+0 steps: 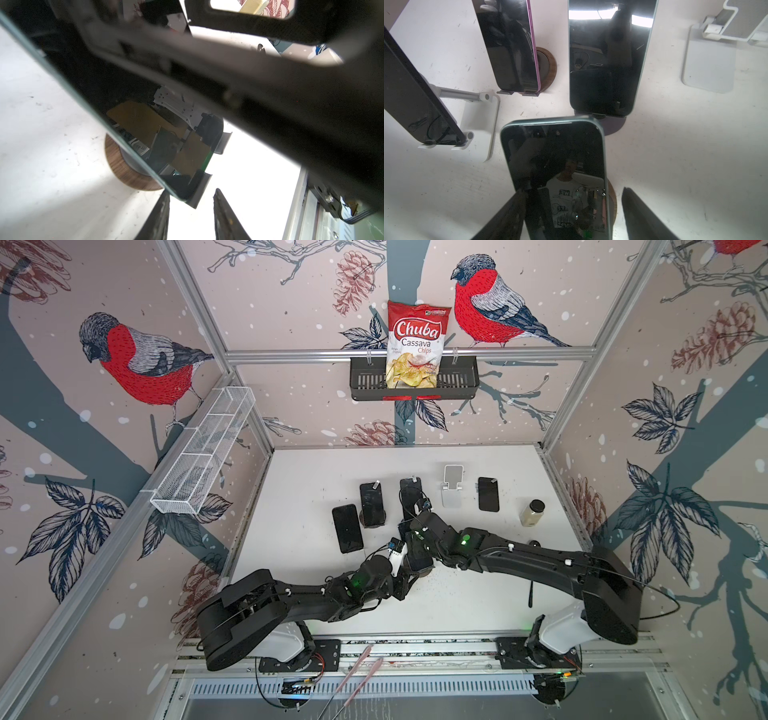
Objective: Remove the phone from the phone stand
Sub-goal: Rotate the phone stand with the phone at the center of the table.
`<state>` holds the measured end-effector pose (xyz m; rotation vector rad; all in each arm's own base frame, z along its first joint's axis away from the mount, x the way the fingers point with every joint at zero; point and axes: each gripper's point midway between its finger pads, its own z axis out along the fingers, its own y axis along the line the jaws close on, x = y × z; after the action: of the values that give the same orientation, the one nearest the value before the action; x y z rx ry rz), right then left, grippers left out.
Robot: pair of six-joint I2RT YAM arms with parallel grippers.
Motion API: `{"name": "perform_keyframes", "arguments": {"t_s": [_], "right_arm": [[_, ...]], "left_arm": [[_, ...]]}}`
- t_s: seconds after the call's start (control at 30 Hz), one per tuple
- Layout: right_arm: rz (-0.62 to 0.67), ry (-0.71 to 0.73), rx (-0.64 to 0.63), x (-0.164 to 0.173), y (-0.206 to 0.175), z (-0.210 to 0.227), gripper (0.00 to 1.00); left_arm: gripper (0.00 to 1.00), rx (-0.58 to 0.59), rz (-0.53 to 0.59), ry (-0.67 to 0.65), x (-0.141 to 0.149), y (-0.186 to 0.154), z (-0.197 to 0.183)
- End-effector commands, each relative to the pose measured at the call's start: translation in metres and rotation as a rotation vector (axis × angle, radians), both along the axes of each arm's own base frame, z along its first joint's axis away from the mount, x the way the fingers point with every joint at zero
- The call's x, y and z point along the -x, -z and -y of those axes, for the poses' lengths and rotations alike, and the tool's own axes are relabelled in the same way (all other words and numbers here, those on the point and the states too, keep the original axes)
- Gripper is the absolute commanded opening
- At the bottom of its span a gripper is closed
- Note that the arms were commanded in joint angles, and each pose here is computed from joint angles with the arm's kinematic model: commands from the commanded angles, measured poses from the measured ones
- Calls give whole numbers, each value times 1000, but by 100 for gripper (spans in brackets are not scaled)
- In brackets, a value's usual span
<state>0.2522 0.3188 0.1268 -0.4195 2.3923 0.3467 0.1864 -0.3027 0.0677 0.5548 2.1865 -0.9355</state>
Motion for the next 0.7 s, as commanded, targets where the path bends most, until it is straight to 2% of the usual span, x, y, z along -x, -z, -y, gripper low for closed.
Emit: {"name": "perform_keyframes", "arguments": {"t_s": [0.0,0.13,0.23,0.43,0.67], "right_arm": [[17,0,-7,-3,-3,-4,81],[17,-12,-17,-2,-5,-7,88],[22,-18,-28,-2,-9,-8,90],[20,-39,-54,0,-11,-12,90],[9,-36,-11,-4,0,-14,90]], "left_arm": [[36,39,25,25,1,-11,6],[36,40,26,27,2,-11,5],[36,51,31,26,3,-13,3],[35,101,78,-17,3,-24,-11],[32,166,138,-67,4,-36,-28]]}}
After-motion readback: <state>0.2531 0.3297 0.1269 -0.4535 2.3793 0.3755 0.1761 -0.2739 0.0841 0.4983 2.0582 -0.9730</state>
